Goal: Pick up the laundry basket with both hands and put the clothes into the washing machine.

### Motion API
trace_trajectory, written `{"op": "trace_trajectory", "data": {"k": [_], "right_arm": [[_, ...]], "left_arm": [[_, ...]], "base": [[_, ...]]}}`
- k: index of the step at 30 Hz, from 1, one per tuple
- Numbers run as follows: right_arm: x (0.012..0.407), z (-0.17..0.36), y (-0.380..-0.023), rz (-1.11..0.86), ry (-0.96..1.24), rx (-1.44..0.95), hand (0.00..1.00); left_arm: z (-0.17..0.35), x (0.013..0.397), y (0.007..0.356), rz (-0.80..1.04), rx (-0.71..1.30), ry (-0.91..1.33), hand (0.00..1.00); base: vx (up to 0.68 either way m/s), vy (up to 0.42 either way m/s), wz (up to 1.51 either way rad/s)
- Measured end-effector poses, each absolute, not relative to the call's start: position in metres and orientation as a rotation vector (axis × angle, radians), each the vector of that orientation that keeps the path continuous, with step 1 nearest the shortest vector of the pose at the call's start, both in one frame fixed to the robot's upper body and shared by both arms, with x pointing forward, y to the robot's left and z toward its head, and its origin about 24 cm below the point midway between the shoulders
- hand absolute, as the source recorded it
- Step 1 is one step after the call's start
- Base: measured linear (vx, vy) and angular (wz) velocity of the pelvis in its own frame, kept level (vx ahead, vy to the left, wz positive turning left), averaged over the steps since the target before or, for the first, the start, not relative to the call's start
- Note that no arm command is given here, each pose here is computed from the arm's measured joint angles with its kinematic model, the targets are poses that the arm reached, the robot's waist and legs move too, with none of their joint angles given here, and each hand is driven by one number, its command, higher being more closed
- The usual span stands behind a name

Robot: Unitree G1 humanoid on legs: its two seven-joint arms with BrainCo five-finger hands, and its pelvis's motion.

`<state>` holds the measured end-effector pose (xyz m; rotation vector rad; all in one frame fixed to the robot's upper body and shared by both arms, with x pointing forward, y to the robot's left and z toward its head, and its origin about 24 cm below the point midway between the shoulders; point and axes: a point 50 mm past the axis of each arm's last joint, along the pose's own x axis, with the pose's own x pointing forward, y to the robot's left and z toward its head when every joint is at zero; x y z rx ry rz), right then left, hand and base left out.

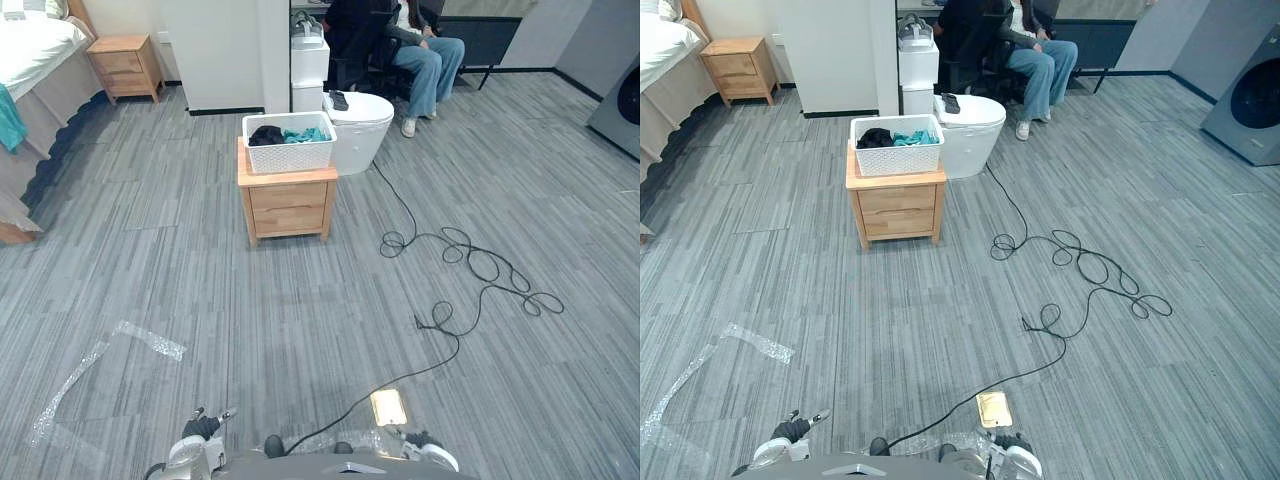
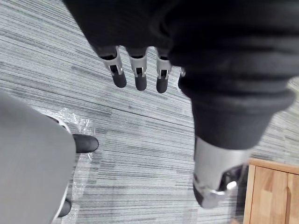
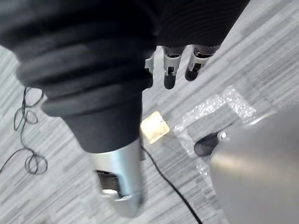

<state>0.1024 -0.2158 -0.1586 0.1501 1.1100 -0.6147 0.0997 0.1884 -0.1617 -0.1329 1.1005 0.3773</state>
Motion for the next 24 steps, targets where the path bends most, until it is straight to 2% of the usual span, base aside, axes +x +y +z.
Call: {"op": "trace_trajectory", "data": {"k": [14,24], "right_arm": [[0.107,-0.161,-0.21,-0.605,1.14,0.17,0.0],[0.107,-0.161,-0.211,-0.591,1.153,0.149,0.0]], "left_arm": [[-0.163,0.101,0.193,0.367,-0.095,1.123,0.0],[-0.163,0.101,0.192,0.363,-0.088,1.137,0.0]], "base": [[0.07,-0.011,0.02],[-0.05,-0.055,0.01]]}}
